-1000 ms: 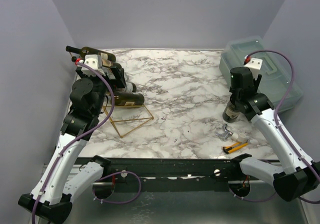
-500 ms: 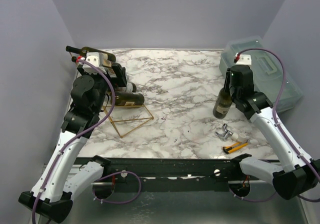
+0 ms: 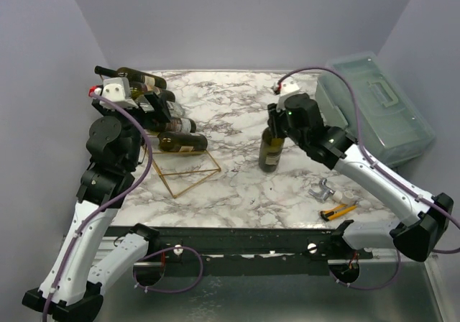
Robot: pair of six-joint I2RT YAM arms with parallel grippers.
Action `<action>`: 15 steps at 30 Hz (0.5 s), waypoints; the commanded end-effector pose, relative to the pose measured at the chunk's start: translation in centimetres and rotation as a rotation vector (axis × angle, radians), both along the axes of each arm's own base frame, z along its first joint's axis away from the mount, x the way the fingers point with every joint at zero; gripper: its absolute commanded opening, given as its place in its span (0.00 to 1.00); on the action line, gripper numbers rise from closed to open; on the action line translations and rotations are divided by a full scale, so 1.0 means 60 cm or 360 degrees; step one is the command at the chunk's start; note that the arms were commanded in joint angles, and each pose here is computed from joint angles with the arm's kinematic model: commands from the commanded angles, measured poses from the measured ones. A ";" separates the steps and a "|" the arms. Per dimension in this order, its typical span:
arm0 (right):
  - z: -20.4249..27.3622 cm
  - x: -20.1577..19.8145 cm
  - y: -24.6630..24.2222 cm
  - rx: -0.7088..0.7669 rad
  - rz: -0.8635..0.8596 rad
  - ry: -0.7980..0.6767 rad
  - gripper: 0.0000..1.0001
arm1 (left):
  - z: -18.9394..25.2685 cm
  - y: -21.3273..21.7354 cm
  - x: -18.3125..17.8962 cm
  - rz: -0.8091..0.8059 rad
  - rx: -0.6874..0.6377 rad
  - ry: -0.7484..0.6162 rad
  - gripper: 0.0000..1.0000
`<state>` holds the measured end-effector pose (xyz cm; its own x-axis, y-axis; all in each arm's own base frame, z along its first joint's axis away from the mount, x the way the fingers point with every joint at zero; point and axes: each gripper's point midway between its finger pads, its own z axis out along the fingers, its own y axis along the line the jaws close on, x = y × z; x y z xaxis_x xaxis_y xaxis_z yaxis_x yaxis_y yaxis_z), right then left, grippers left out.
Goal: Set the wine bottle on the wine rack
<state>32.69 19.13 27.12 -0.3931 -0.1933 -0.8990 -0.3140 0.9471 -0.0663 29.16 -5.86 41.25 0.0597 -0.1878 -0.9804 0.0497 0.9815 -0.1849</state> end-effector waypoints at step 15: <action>0.159 -0.034 0.300 0.0226 0.0555 -0.0381 0.01 | 0.046 0.062 -0.065 0.0195 0.0016 -0.0115 0.99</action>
